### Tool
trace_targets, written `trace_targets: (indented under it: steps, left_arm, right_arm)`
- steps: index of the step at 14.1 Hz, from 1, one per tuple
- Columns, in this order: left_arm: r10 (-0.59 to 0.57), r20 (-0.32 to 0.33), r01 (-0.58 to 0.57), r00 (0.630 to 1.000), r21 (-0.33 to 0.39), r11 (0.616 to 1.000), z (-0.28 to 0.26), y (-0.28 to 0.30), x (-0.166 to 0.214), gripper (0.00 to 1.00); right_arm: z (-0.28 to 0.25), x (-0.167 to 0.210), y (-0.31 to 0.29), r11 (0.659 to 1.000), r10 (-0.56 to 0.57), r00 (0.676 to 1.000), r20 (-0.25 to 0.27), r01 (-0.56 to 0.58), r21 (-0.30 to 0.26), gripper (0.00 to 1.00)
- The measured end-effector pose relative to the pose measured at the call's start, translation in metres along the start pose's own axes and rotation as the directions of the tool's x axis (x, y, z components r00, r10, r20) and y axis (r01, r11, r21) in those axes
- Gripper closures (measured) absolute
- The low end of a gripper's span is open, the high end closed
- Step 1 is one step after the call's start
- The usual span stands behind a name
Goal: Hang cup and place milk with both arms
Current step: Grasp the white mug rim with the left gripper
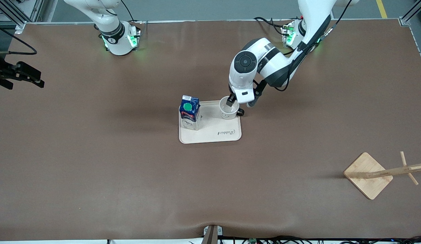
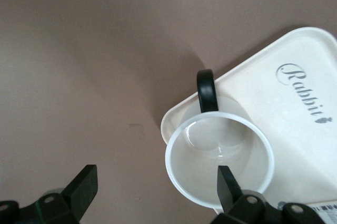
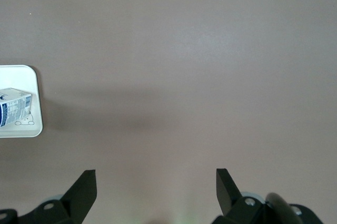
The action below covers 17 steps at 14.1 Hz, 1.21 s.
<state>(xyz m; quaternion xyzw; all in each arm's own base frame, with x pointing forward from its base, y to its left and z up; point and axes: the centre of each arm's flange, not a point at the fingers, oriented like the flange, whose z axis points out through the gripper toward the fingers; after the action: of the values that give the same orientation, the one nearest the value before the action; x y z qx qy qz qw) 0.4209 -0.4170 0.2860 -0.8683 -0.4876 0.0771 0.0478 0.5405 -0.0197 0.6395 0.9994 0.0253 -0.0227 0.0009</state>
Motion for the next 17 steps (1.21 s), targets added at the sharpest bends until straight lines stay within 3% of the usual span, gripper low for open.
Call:
trace_targets:
  steps: [4,12,13,15,17]
  left_arm:
    - [-0.053,-0.032,0.052,0.998,-0.05,0.997,0.034,0.005,0.0,0.0]
    - [-0.1,-0.019,0.099,0.995,-0.046,0.994,0.055,0.007,-0.009,0.03]
    - [-0.109,-0.019,0.108,0.994,-0.047,0.993,0.055,0.007,-0.012,0.11]
    - [-0.124,-0.018,0.123,0.992,-0.049,0.991,0.054,0.007,-0.014,0.16]
    - [-0.129,-0.017,0.128,0.991,-0.051,0.99,0.053,0.008,-0.014,0.38]
  right_arm:
    - [0.001,0.001,0.0,1.0,0.0,1.0,0.002,0.0,0.0,0.0]
    - [0.002,0.001,0.0,1.0,0.0,1.0,0.004,0.0,0.001,0.0]
    - [0.003,0.002,0.0,1.0,0.0,1.0,0.005,0.0,0.001,0.0]
    - [0.004,0.002,0.0,1.0,0.0,1.0,0.007,0.0,0.001,0.0]
    - [0.004,0.003,0.0,1.0,0.0,1.0,0.008,0.0,0.001,0.0]
